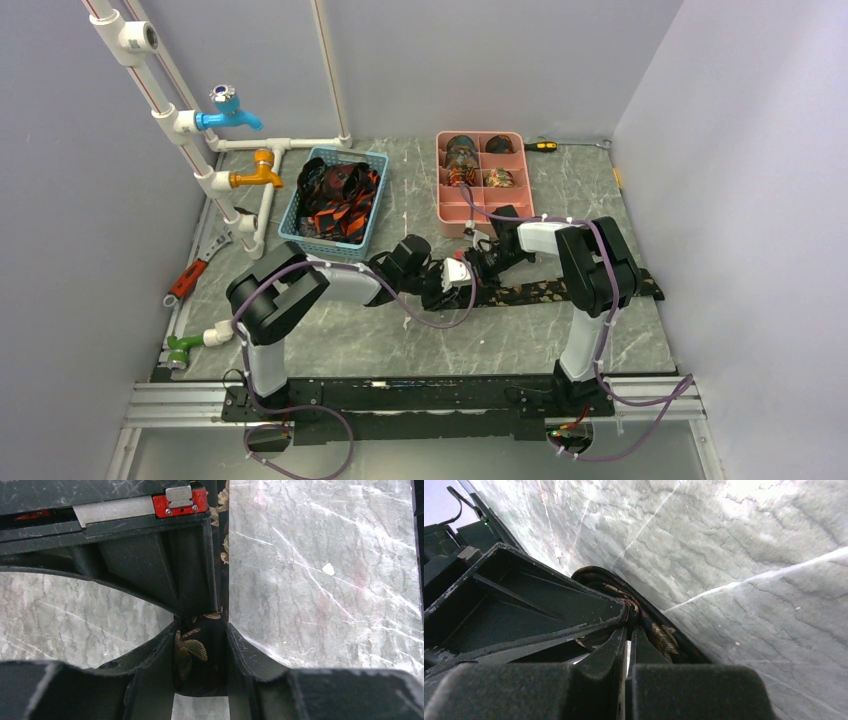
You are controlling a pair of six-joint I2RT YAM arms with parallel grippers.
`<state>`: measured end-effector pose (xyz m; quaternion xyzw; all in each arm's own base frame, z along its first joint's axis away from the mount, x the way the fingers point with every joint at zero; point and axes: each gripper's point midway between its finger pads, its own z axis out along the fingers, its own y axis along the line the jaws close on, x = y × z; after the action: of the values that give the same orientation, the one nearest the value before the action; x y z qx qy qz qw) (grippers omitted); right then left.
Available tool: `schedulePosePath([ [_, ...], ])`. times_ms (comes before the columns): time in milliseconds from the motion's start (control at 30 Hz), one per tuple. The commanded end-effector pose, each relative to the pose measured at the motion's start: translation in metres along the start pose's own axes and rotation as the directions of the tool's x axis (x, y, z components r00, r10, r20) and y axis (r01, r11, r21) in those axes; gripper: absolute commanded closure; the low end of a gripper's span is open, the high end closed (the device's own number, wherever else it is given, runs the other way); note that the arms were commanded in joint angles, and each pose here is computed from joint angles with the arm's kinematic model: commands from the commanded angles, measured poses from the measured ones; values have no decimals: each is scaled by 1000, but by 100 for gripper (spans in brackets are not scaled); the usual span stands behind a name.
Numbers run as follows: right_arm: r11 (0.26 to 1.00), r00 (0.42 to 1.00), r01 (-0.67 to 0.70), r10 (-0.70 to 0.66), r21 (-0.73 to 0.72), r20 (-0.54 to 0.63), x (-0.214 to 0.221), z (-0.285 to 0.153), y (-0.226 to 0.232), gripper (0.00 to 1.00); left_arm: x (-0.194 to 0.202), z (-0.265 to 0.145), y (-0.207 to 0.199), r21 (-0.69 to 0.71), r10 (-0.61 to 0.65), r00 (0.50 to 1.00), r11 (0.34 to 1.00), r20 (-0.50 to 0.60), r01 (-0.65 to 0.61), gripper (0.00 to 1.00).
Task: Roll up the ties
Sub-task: Roll the tie at the center of the board.
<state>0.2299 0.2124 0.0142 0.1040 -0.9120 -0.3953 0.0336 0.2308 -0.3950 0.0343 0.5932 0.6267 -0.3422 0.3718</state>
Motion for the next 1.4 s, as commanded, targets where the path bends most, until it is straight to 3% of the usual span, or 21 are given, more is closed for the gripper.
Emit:
schedulePosePath([
  [0,991,1000,23,-22,132,-8,3,14,-37,100,-2,8,4,-10,-3,1000,1000,8,3,57],
  [133,990,1000,21,-20,139,-9,5,13,-39,100,11,-14,0,-15,-21,1000,1000,-10,21,36],
  [233,990,1000,19,-19,140,-5,6,12,-40,100,26,-30,1,-44,-15,999,999,-36,14,31],
  [367,991,1000,14,-13,135,-8,7,13,-40,100,37,-34,3,-71,26,997,997,-66,-31,33],
  [600,990,1000,11,-9,137,-14,7,15,-42,100,9,-23,12,-67,37,999,997,0,-37,36],
  [800,991,1000,7,-5,132,-14,8,15,-42,100,-19,-20,7,-30,62,997,998,55,-60,55],
  [967,993,1000,3,-1,121,-16,7,17,-41,100,-30,-7,4,-28,72,995,997,69,-71,57],
  [1367,997,1000,-9,10,72,-18,11,20,-35,100,25,19,6,-29,2,999,1000,-36,-3,56],
])
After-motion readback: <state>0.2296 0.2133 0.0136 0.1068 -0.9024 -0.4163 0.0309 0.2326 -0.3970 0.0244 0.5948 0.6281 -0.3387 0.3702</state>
